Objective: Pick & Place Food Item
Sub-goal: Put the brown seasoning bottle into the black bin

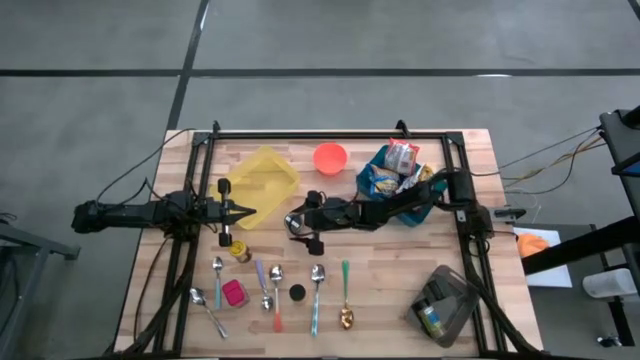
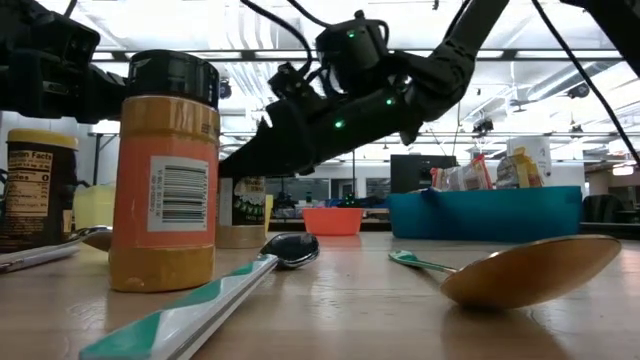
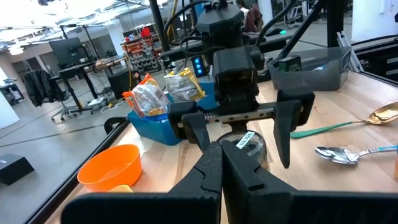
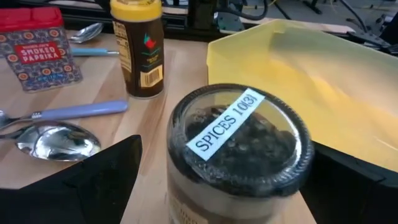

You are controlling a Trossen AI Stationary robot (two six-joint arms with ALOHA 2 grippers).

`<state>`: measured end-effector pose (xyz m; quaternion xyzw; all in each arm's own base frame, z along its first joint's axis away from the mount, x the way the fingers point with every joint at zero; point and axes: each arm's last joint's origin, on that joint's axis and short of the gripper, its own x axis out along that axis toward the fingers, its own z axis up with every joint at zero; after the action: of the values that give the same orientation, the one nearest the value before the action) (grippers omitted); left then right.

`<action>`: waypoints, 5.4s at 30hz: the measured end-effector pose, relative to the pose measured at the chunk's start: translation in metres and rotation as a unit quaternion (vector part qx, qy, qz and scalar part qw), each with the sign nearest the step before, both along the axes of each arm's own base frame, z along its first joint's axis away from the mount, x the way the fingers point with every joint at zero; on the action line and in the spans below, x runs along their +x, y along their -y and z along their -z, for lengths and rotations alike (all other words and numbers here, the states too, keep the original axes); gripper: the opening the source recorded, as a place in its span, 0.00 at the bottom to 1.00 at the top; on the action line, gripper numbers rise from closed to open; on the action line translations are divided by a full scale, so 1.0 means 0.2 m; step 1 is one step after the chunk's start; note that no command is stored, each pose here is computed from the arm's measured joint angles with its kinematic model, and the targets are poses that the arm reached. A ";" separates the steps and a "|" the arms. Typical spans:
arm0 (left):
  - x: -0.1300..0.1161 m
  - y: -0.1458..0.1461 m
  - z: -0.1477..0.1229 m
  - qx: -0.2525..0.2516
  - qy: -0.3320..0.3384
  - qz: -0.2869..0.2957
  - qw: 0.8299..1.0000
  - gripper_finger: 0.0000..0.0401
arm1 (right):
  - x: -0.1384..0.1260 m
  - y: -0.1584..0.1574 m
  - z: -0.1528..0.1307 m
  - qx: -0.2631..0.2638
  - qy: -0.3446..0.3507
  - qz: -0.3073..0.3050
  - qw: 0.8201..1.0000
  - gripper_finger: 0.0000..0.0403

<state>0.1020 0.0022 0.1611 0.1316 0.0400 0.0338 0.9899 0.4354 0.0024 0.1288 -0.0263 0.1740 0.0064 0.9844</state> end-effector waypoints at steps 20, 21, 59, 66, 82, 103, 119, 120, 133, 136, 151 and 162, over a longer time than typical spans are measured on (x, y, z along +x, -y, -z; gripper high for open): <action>0.00 0.00 0.01 0.000 -0.009 0.000 1.000 0.00 | 0.02 0.00 0.02 -0.006 -0.002 -0.004 1.000 0.95; 0.00 0.00 0.01 0.000 -0.009 0.000 1.000 0.00 | 0.02 0.00 0.02 -0.006 -0.002 -0.004 1.000 0.95; 0.00 0.00 0.01 0.000 -0.009 0.000 1.000 0.00 | 0.01 0.01 0.01 -0.004 0.000 0.001 1.000 0.70; 0.00 0.00 0.01 0.000 -0.009 0.000 1.000 0.00 | 0.00 0.01 -0.03 -0.003 -0.003 0.001 1.000 0.68; 0.00 0.00 0.01 0.000 -0.008 0.000 1.000 0.00 | -0.25 -0.08 -0.50 -0.035 -0.077 0.041 0.996 0.69; 0.01 0.00 0.01 0.000 -0.012 0.000 1.000 0.00 | -0.88 -0.37 -0.89 0.071 -0.152 0.205 0.964 0.68; 0.01 0.00 0.01 0.000 -0.012 0.000 1.000 0.00 | -1.27 -0.61 -0.91 0.324 -0.335 0.246 0.850 0.68; 0.01 0.00 0.01 0.000 -0.012 0.000 1.000 0.00 | -1.28 -0.63 -0.91 0.337 -0.347 0.247 0.840 0.68; 0.01 0.00 0.01 0.000 -0.012 0.000 1.000 0.00 | -1.48 -0.81 -0.85 0.440 -0.383 0.369 0.724 0.68; 0.01 0.00 0.01 0.000 -0.012 0.000 1.000 0.00 | -1.52 -0.86 -0.82 0.451 -0.387 0.397 0.699 0.68; 0.01 0.00 0.01 0.000 -0.012 0.000 1.000 0.00 | -1.57 -1.03 -0.72 0.332 -0.438 0.540 0.638 0.68; 0.01 0.00 0.01 0.000 -0.012 0.000 1.000 0.00 | -1.52 -1.11 -0.62 0.229 -0.412 0.607 0.640 0.68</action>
<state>0.1034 0.0022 0.1591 0.1318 0.0517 0.0322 0.9894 0.1320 0.2249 0.2537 0.3171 0.5311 -0.5430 0.5680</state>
